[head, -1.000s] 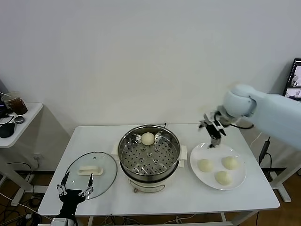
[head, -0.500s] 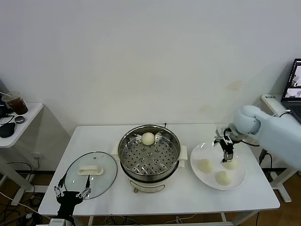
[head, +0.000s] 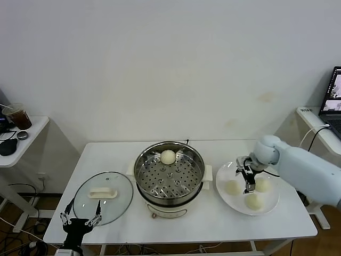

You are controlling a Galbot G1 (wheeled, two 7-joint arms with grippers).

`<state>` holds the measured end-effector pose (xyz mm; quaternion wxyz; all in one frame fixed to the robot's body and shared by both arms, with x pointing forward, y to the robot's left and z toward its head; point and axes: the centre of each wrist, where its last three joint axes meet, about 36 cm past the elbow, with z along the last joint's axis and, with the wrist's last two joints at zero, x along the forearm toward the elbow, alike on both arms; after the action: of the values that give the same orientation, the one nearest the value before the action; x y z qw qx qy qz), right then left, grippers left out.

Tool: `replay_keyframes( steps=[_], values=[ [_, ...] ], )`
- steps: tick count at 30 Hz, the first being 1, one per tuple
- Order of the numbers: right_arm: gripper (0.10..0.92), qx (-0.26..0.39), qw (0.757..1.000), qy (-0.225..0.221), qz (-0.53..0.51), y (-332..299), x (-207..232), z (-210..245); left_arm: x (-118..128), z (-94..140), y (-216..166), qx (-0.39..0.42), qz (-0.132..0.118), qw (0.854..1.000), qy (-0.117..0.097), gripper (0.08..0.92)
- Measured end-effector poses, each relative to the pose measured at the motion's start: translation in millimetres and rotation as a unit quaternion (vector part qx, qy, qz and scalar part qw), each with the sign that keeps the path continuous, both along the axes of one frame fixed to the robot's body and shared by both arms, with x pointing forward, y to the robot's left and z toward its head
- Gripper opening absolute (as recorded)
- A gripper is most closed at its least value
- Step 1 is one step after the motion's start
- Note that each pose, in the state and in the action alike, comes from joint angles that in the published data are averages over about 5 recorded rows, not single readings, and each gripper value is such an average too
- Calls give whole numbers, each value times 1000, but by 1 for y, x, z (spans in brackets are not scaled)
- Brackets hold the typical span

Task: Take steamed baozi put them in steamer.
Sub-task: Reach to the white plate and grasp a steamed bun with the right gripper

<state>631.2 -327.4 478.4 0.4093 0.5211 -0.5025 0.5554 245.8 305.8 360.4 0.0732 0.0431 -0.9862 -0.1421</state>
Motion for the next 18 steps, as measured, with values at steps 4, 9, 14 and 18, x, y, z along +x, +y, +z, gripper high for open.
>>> replay_keyframes(
  steps=[4,9,14,18],
  values=[
    [823,1,1000,-2,-1,4,4,-12,0,0,0,0,1,1000,0,823],
    [814,1,1000,-4,-4,8,9,-24,-1,-1,0,1,1,1000,1,823],
    [719,0,1000,-6,-8,11,12,-30,-1,-1,0,1,2,1000,0,823],
    [639,-1,1000,-7,-10,13,13,-32,-1,-1,0,1,2,1000,0,823]
  ],
)
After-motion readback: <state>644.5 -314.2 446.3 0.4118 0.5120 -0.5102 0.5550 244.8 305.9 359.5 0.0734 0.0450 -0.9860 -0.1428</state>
